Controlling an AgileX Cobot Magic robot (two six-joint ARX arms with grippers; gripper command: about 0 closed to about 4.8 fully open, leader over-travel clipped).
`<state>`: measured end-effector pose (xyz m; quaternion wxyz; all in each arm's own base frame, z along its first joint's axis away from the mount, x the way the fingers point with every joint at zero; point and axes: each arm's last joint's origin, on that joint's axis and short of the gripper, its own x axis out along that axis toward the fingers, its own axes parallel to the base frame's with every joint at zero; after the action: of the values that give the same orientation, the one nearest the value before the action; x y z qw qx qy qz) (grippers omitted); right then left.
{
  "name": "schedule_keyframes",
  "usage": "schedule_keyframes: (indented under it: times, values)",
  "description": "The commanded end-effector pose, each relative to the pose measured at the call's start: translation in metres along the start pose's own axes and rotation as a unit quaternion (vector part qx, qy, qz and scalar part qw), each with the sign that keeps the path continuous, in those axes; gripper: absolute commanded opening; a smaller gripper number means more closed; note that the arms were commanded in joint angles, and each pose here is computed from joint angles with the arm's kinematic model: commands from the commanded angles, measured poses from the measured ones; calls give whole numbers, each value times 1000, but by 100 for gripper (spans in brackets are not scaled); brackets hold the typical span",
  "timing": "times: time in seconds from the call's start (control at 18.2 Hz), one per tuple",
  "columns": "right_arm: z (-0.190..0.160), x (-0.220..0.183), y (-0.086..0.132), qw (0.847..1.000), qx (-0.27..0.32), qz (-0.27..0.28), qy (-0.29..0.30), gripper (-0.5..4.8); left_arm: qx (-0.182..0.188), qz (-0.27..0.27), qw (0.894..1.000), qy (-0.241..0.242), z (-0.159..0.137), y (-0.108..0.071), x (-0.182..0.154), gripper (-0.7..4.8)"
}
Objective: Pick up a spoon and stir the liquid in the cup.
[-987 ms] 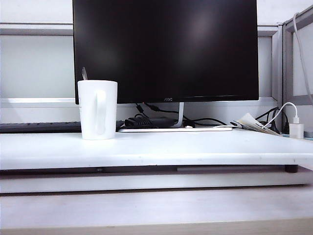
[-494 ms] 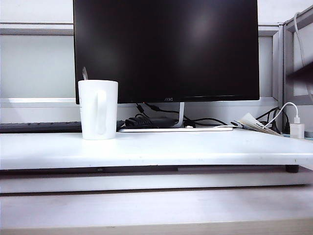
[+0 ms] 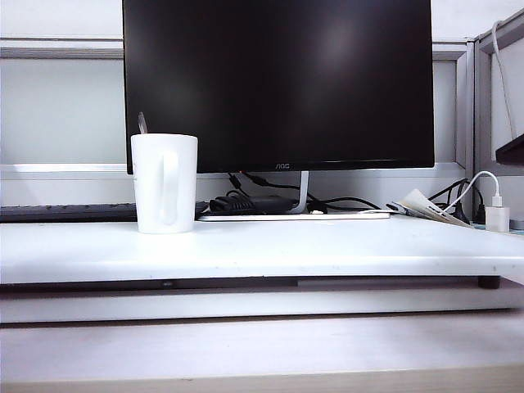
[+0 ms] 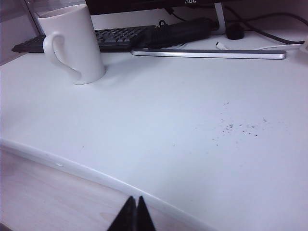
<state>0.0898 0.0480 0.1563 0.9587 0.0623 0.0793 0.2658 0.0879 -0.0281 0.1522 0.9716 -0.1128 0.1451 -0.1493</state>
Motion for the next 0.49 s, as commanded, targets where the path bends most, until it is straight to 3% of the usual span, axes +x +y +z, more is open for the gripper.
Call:
schedule_keyframes:
  times: [0.05,0.22,0.49]
  values:
    - [-1,0,0,1000,1,0,-4,-1,1,1,1000,3,-2,0,1,-5]
    - [0,-1,-1,1000,1,-2,-13,-1,-3,8,1000,-7,0,3,0,-5]
    - [11,-8,-14,995,1,-70,-77,-1,-26,100,993,-50,5,21,-1,-5]
